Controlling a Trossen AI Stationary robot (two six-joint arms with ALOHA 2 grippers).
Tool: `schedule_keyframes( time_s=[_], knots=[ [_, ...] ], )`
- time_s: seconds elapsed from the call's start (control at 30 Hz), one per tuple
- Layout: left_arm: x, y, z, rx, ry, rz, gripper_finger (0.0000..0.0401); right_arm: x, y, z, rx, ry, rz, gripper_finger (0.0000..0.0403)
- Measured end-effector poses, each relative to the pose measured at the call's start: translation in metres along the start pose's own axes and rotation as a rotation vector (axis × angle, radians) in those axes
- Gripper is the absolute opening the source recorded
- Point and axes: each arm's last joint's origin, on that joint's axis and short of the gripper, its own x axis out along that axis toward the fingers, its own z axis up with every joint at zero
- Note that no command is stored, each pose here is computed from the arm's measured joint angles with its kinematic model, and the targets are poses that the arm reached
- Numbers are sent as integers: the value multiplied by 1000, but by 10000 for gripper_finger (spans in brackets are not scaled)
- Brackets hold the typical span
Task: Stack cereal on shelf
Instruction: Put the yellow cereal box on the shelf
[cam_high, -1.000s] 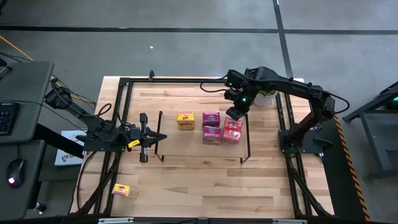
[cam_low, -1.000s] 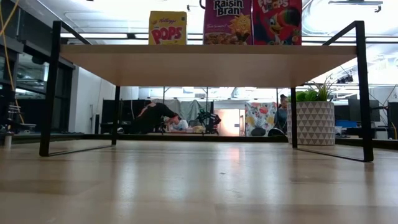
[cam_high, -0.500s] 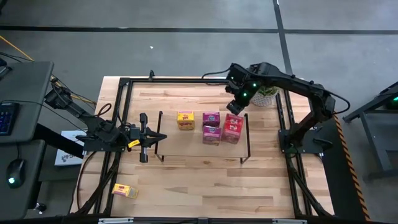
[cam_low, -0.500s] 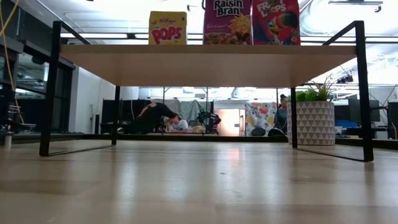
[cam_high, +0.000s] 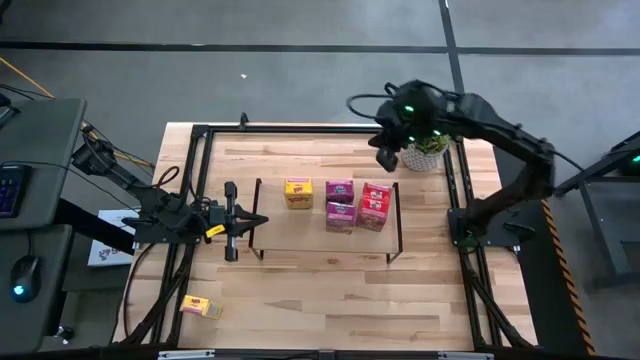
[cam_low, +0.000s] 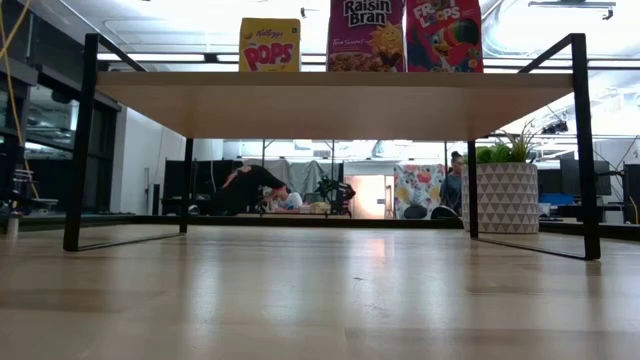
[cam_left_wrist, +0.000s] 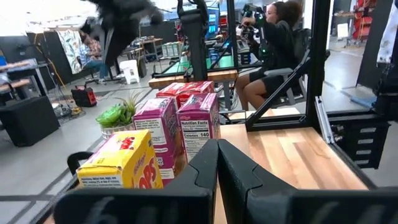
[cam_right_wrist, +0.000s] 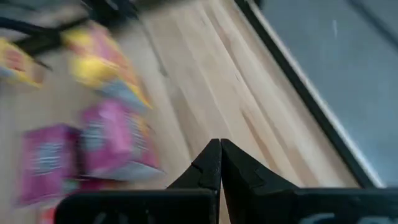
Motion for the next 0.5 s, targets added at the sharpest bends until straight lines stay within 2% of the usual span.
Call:
schedule_keyframes(
  time_s=[0.2,0.5],
  knots=[
    [0,0,0,51,-1,0,3,-32,35,-23,-170,-245,111,0],
    [0,0,1,55,-7,3,3,-28,73,-96,-412,-619,359,0]
  ],
)
